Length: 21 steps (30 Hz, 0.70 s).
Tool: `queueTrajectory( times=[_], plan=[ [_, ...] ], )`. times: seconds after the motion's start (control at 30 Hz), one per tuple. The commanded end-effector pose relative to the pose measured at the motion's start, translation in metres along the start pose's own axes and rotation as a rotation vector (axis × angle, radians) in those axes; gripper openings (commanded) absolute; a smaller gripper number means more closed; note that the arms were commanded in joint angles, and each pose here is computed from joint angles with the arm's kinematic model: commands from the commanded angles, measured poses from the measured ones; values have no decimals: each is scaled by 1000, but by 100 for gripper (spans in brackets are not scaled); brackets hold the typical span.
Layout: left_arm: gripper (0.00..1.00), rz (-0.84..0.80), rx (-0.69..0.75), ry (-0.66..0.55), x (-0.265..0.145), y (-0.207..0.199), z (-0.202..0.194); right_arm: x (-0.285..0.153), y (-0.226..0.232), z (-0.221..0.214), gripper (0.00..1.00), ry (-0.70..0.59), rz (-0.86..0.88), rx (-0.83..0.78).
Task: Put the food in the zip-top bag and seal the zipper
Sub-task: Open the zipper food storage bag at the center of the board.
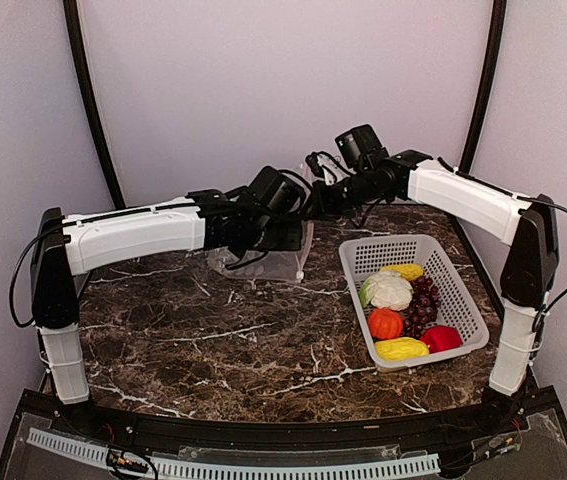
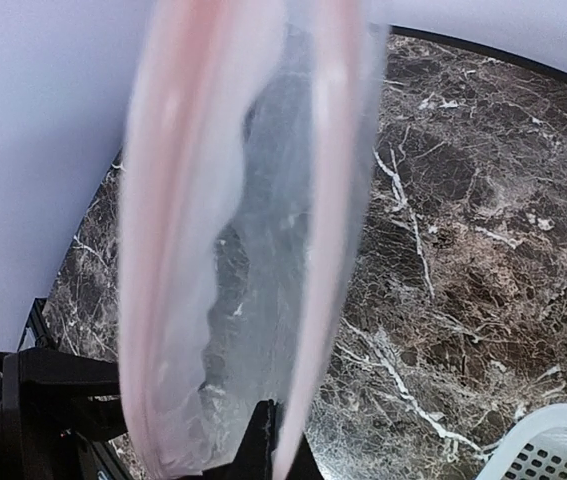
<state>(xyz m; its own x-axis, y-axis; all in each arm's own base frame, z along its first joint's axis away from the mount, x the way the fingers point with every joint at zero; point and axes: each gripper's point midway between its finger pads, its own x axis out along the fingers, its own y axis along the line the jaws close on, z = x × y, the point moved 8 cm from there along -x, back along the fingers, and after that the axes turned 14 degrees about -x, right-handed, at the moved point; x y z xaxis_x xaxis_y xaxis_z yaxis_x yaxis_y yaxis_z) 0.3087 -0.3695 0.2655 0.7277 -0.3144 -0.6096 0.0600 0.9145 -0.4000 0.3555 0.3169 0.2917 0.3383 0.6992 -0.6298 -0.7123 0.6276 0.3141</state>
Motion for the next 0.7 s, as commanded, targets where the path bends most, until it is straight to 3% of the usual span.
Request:
queueTrajectory(
  times=[0.0,0.1,0.3,0.5,0.67],
  plan=[
    [40,80,-6,-94,-11,6,16,-7,11,2,0,-20,-2,-10],
    [35,111,9,-144,-11,8,20,-7,14,1,0,-17,4,-13],
    [46,97,51,-199,-4,3,28,-8,13,-4,0,-10,-10,-16],
    [11,101,110,-190,-4,6,30,-11,8,-13,0,4,-41,-33],
    [1,108,134,-227,-25,10,42,-21,-11,-18,0,1,-90,-36]
  ],
)
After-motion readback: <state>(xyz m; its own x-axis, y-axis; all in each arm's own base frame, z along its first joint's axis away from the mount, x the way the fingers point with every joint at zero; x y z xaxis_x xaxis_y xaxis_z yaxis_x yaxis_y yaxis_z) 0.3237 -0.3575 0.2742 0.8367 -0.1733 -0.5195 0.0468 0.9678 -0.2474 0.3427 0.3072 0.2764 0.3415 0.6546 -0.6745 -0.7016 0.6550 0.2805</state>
